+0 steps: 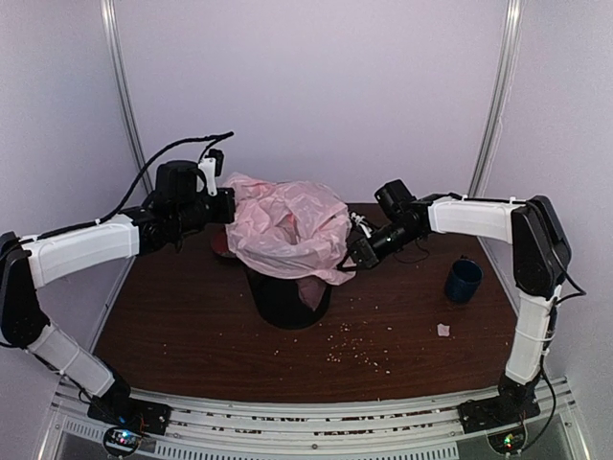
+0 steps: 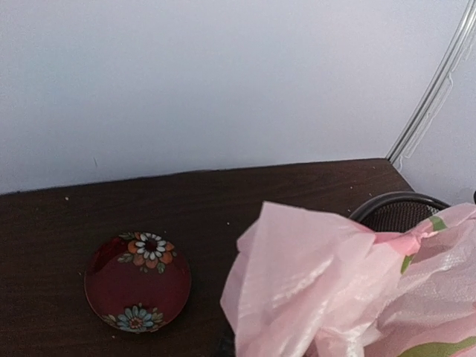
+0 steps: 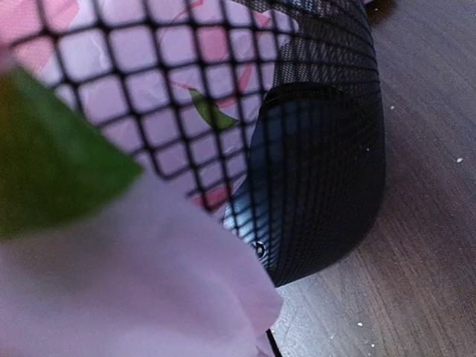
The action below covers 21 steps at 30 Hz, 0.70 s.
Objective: Put the trash bags into the trash bin
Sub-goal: Fold the bag opening over the bin rim.
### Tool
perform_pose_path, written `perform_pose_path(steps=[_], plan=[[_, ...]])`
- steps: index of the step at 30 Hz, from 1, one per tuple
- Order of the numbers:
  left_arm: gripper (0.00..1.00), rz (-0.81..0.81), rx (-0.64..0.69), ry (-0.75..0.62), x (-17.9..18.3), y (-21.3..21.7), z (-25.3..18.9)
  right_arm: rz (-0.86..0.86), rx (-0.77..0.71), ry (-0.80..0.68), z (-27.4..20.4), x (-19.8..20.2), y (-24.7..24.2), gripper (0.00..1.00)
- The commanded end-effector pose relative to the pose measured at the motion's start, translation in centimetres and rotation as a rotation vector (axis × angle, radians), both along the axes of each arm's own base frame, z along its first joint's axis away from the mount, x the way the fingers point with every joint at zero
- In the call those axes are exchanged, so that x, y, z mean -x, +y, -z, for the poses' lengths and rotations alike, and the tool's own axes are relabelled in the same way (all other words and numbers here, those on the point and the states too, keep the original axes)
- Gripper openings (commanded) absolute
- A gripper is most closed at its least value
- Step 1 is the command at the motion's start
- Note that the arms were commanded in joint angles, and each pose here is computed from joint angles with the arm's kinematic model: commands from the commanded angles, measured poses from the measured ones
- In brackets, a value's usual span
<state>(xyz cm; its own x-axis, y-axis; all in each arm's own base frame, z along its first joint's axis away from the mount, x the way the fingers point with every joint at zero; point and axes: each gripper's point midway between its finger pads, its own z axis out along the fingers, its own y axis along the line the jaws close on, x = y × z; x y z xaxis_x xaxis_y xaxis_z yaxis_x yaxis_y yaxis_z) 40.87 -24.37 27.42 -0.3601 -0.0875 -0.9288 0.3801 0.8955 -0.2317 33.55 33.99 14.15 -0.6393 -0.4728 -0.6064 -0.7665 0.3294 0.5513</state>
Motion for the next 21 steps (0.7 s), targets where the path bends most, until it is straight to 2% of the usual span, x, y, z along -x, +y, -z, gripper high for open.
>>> perform_pose_path(steps=[1, 6, 8, 11, 15, 21], plan=[[0.0, 0.03, 0.063, 0.069, -1.4, 0.0, 0.3, -0.101, -0.058, -0.077, -1.6, 2.1, 1.9, 0.0], [0.0, 0.242, 0.053, 0.177, -3.7, -4.8, 1.6, -0.101, -0.023, -0.058, -0.2, 1.8, 1.9, 0.0], [0.0, 0.363, 0.061, 0.216, -3.3, -6.9, 2.8, -0.106, -0.025, -0.049, 0.0, 1.9, 1.9, 0.0], [0.0, 0.535, 0.19, 0.236, -1.6, -9.1, 2.6, -0.115, -0.029, -0.05, -0.1, 2.1, 1.9, 0.0], [0.0, 0.631, 0.241, 0.264, 0.1, -10.0, 1.3, -0.121, -0.027, -0.063, -1.0, 2.4, 1.3, 0.0], [0.0, 0.711, 0.174, 0.445, 5.0, -10.0, 2.4, -0.07, 0.019, -0.08, -2.1, 0.5, -2.5, 0.0]])
